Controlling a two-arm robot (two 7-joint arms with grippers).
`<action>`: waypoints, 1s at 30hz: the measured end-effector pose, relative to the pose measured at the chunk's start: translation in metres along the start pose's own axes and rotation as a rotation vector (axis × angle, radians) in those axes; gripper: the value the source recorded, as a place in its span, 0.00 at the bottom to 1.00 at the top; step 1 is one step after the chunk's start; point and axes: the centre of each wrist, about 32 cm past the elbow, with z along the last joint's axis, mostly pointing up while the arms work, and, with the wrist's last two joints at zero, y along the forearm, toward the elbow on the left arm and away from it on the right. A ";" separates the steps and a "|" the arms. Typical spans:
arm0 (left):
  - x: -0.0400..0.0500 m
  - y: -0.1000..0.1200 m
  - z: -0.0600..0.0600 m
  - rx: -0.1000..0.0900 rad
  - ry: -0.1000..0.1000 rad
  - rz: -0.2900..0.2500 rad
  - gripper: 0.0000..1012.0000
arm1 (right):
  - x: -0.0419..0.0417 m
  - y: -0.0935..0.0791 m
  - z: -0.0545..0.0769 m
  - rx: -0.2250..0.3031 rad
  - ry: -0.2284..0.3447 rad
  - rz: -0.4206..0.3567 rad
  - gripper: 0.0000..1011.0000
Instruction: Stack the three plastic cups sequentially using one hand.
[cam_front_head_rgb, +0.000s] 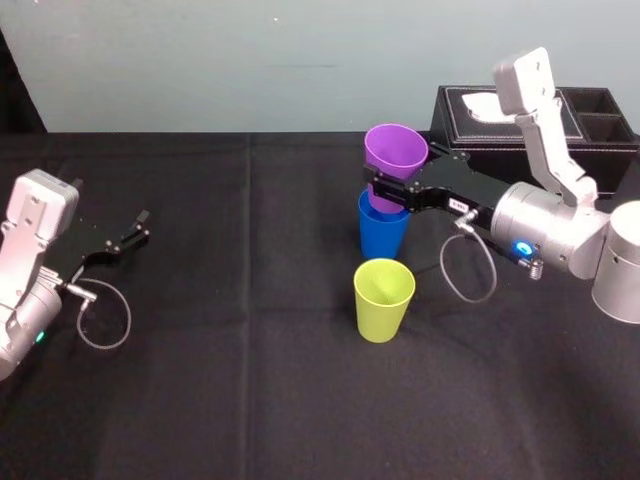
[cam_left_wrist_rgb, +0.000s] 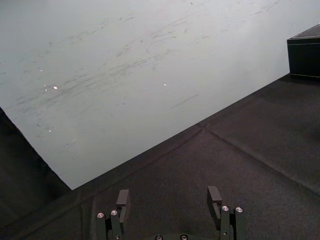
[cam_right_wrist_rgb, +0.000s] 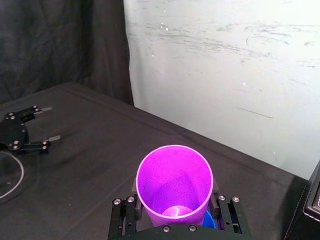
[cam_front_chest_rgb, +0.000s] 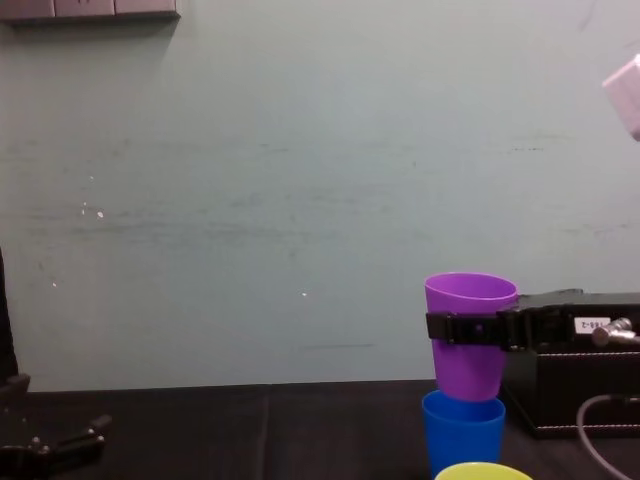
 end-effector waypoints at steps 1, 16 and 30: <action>0.0000 0.000 0.000 0.000 0.000 0.000 1.00 | 0.0002 0.001 0.000 0.000 0.001 -0.001 0.73; 0.0000 0.000 0.000 0.000 0.000 0.000 1.00 | 0.0066 0.016 -0.007 -0.004 0.006 -0.019 0.73; 0.0000 0.000 0.000 0.000 0.000 0.000 1.00 | 0.0089 0.027 -0.017 -0.023 0.007 -0.011 0.73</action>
